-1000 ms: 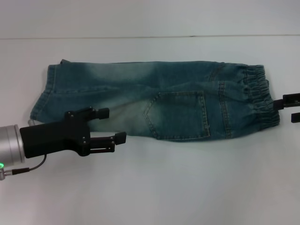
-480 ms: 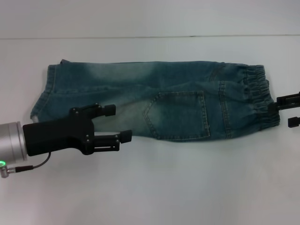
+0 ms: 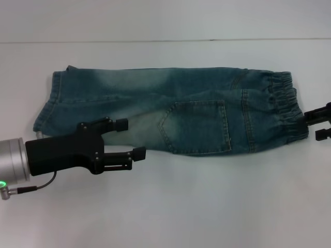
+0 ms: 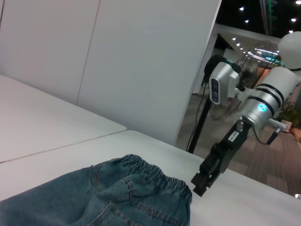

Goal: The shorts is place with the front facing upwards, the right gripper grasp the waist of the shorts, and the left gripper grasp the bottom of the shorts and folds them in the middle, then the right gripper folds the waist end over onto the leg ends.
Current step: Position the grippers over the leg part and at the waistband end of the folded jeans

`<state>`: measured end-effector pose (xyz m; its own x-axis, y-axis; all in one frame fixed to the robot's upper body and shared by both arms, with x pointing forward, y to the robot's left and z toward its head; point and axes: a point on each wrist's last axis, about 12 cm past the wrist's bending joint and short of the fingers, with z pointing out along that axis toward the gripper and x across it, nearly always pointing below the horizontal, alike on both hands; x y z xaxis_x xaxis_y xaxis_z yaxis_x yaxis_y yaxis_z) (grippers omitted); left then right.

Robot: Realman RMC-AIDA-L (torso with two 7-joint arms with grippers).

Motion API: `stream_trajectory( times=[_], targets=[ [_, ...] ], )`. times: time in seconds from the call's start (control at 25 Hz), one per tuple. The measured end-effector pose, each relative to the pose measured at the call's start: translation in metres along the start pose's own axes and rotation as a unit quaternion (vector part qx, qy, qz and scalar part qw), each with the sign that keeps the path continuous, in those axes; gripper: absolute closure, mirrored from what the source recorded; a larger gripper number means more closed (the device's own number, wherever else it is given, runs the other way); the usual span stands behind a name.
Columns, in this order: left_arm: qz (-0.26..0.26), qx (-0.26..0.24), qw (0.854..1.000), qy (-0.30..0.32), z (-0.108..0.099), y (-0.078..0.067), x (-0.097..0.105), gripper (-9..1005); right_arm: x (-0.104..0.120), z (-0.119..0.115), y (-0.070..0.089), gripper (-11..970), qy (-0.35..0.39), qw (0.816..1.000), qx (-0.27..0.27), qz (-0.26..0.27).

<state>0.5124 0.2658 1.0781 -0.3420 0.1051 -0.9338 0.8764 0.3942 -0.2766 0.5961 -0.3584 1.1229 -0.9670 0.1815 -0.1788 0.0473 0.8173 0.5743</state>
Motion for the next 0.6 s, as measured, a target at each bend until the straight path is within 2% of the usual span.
stream_trajectory(
  times=[0.32, 0.52, 0.6],
  targets=[
    [-0.003, 0.0, 1.0, 0.001, 0.002, 0.0, 0.003, 60, -0.001, 0.012, 0.007, 220, 0.004, 1.0, 0.012, -0.019],
    [-0.007, 0.003, 1.0, 0.002, 0.004, -0.001, 0.004, 60, -0.007, 0.011, 0.011, 419, 0.0, 0.999, 0.024, -0.031],
    [-0.006, 0.003, 1.0, 0.003, 0.004, -0.001, 0.004, 60, -0.009, 0.01, 0.011, 441, -0.003, 0.999, 0.03, -0.035]
  ],
)
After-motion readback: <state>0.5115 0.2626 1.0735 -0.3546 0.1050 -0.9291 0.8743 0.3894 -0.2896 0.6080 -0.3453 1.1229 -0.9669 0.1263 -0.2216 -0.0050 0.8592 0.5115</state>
